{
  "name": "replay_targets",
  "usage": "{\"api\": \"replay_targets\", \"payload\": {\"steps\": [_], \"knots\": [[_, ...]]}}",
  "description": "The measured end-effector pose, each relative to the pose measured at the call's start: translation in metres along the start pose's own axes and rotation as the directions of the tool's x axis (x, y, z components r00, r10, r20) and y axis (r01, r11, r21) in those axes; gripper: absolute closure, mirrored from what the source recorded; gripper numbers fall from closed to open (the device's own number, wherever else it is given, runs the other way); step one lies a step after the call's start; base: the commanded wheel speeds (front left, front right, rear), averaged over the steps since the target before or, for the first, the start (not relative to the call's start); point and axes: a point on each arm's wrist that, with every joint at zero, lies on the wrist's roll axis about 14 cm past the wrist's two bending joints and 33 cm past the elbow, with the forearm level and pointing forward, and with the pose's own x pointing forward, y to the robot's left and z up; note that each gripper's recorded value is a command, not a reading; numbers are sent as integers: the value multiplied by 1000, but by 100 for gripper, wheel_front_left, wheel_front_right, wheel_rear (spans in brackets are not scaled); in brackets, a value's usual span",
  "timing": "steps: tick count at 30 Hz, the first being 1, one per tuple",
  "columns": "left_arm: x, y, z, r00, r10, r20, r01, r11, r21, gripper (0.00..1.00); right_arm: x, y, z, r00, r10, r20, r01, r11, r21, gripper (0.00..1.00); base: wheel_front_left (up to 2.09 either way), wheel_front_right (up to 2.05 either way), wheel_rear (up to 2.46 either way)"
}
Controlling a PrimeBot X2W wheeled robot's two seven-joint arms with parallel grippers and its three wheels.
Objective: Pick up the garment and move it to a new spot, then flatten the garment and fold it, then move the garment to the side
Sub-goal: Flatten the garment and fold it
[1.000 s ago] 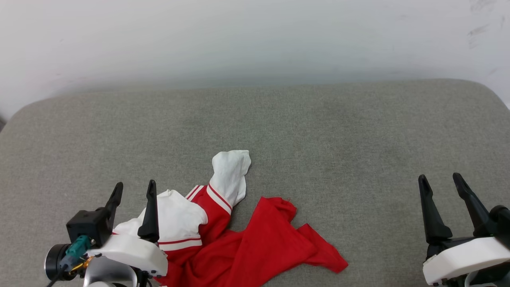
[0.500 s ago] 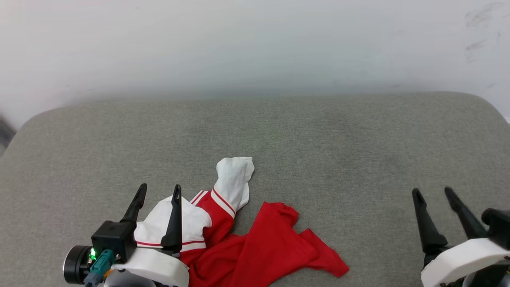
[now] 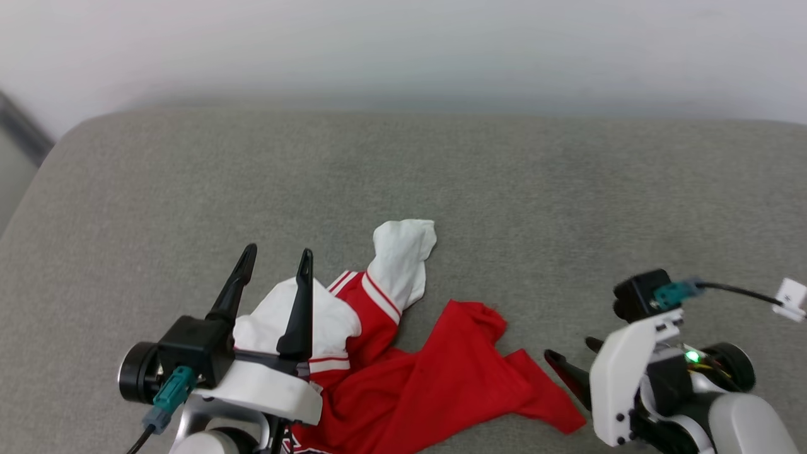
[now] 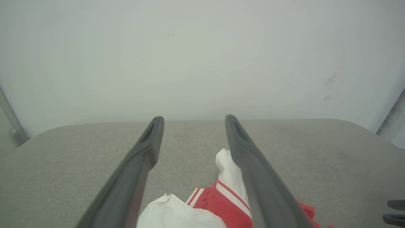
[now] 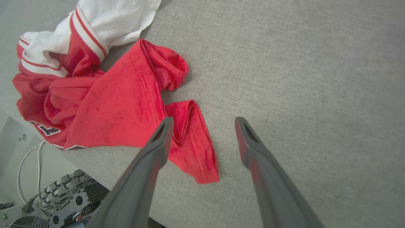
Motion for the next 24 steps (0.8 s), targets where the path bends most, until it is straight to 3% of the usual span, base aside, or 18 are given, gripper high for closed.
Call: {"api": "replay_targets", "payload": {"steps": [7,13,14,15,16,17,20,24], "knots": [[12,11,-11,999,31,-7,-31,999,-6,0,48,32,-22,971,120,-209,-142,985,-95,0,0,0,0],[12,26,-25,996,79,-41,-79,997,1,0,70,53,-59,904,196,-381,-243,967,-78,0,0,0,0],[11,28,-26,995,87,-42,-87,996,2,0,72,54,-62,896,199,-396,-250,965,-80,22,0,0,0],[11,29,-26,995,89,-43,-89,996,2,0,72,55,-63,892,203,-405,-256,964,-79,62,0,0,0],[11,29,-27,995,93,-44,-93,996,1,0,72,55,-64,889,204,-410,-258,963,-81,88,0,0,0],[10,30,-26,994,96,-42,-96,995,-1,0,71,55,-65,887,205,-414,-260,962,-81,100,0,0,0],[8,30,-27,994,100,-45,-100,995,-4,0,68,54,-66,890,208,-407,-257,964,-70,100,0,0,0],[8,28,-24,995,93,-36,-93,996,-10,0,65,36,-38,938,177,-299,-206,976,-66,100,0,0,0]]}}
